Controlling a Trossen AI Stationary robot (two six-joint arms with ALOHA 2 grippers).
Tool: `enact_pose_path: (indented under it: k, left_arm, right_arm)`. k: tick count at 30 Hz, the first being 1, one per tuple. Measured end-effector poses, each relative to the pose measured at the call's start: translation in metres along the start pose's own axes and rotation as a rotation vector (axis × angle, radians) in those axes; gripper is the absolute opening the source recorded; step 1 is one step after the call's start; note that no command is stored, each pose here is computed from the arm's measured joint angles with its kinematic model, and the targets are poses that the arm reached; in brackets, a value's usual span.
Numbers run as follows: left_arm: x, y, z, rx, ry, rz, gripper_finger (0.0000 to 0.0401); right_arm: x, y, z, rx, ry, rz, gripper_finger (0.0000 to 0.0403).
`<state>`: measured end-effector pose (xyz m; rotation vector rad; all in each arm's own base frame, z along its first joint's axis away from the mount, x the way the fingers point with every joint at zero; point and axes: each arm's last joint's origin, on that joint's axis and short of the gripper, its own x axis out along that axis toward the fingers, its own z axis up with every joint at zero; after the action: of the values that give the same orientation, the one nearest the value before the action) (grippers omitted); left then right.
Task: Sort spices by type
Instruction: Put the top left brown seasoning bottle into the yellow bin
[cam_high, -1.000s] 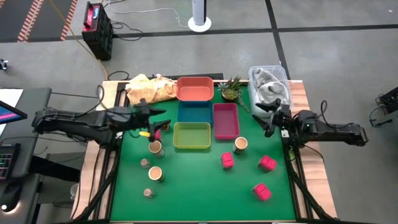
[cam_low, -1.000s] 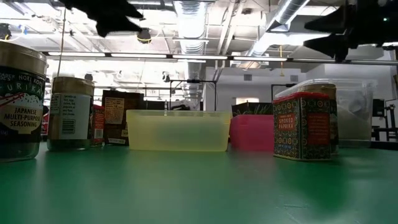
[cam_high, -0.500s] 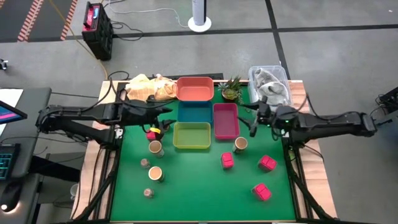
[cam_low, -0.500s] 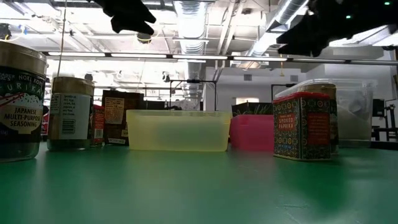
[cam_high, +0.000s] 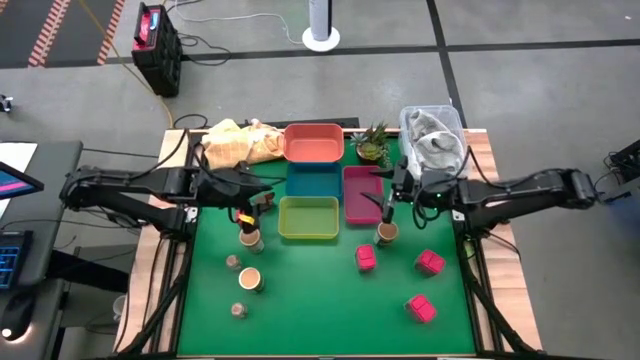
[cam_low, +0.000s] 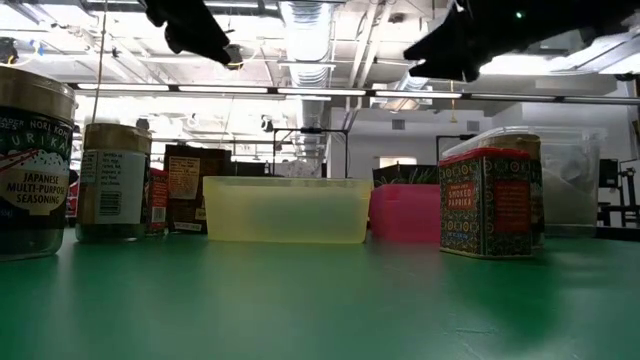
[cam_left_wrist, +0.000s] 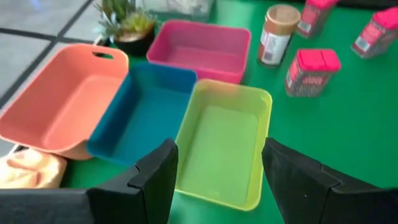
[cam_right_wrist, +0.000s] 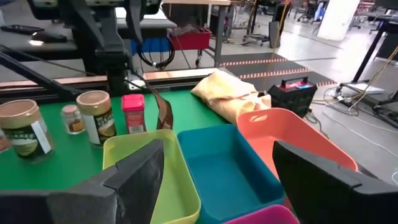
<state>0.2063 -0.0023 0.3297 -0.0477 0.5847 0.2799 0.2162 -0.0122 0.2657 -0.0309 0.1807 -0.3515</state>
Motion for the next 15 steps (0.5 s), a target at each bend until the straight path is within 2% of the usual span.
enact_pose_path:
  k: [9,15]
  left_arm:
    - [0.016,-0.008,-0.005,0.027,0.073,0.021,0.0224]
    - [0.026,-0.009,-0.007,0.037,0.104,0.033,0.0225]
  right_arm:
    - [0.008,0.005,-0.003,-0.049,0.041,-0.068,0.0327]
    - [-0.009,0.002,0.004,-0.044,0.026,-0.055,0.0327]
